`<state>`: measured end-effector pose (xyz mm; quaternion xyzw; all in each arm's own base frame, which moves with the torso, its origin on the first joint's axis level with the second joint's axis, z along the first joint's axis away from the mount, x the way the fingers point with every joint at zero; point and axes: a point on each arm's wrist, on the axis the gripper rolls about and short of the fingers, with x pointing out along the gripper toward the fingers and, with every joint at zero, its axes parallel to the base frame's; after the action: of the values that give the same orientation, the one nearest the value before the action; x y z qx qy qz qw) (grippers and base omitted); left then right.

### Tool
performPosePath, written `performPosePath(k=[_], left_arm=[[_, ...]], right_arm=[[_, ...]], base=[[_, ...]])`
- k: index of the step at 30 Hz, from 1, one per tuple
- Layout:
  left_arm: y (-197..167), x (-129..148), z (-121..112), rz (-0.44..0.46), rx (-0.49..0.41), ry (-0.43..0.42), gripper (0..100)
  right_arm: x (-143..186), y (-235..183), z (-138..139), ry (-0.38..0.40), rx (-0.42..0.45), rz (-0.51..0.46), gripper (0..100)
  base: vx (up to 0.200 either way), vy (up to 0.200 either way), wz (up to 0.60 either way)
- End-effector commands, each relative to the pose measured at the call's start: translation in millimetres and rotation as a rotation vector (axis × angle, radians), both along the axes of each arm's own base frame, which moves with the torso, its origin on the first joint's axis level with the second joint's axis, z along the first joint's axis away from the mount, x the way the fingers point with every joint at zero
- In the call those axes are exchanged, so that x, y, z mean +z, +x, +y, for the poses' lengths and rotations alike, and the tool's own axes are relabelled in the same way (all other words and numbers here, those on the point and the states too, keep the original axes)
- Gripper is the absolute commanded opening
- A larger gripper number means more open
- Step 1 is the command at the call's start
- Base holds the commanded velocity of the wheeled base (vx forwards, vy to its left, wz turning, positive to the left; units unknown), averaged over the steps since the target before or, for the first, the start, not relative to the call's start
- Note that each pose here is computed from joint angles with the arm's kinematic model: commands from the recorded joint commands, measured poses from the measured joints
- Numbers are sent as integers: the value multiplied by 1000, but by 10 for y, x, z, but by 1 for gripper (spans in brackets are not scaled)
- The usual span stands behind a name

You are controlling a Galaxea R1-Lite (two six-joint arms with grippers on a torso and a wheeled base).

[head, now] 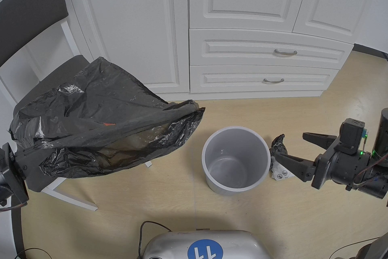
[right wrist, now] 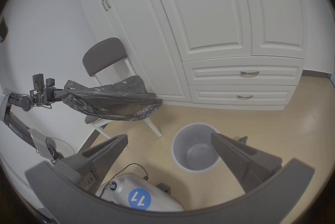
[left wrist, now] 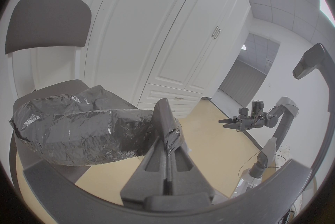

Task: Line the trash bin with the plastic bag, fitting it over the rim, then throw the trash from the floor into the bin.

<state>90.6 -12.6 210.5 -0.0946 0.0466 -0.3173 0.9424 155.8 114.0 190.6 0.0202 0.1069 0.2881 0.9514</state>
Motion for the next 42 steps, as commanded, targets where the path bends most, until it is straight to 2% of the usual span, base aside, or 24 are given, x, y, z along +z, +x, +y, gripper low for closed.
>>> performPosePath(k=[1,5,10,18,25,27,31,32,35,42], left_arm=[[-90,62,-24,-47,-27,-4,0],[-188,90,-55,-80,-72,-15,0],[-307,147,-52,-120,-82,-40,0],[-368,184,-68,-148,-120,-48,0],[-415,212,-70,-168,-132,-57,0],[-442,220,-79,-175,-158,-61,0],[-453,217,-89,-175,-181,-65,0],[-474,221,-93,-178,-198,-71,0],[-510,223,-97,-181,-222,-83,0],[-588,230,-96,-207,-263,-92,0]], right_arm=[[-207,143,308,-25,73,41,100],[-334,203,446,-12,100,43,100],[-424,219,562,34,125,21,100],[-610,210,712,-11,156,62,100],[-654,299,771,-19,115,68,100],[-659,353,811,-18,80,63,100],[-650,397,850,17,57,50,100],[-642,430,879,49,39,25,100],[-639,474,898,83,12,-14,100],[-676,504,914,85,3,-20,100]], base=[[0,0,0],[0,0,0],[0,0,0],[0,0,0],[0,0,0],[0,0,0],[0,0,0],[0,0,0],[0,0,0],[0,0,0]])
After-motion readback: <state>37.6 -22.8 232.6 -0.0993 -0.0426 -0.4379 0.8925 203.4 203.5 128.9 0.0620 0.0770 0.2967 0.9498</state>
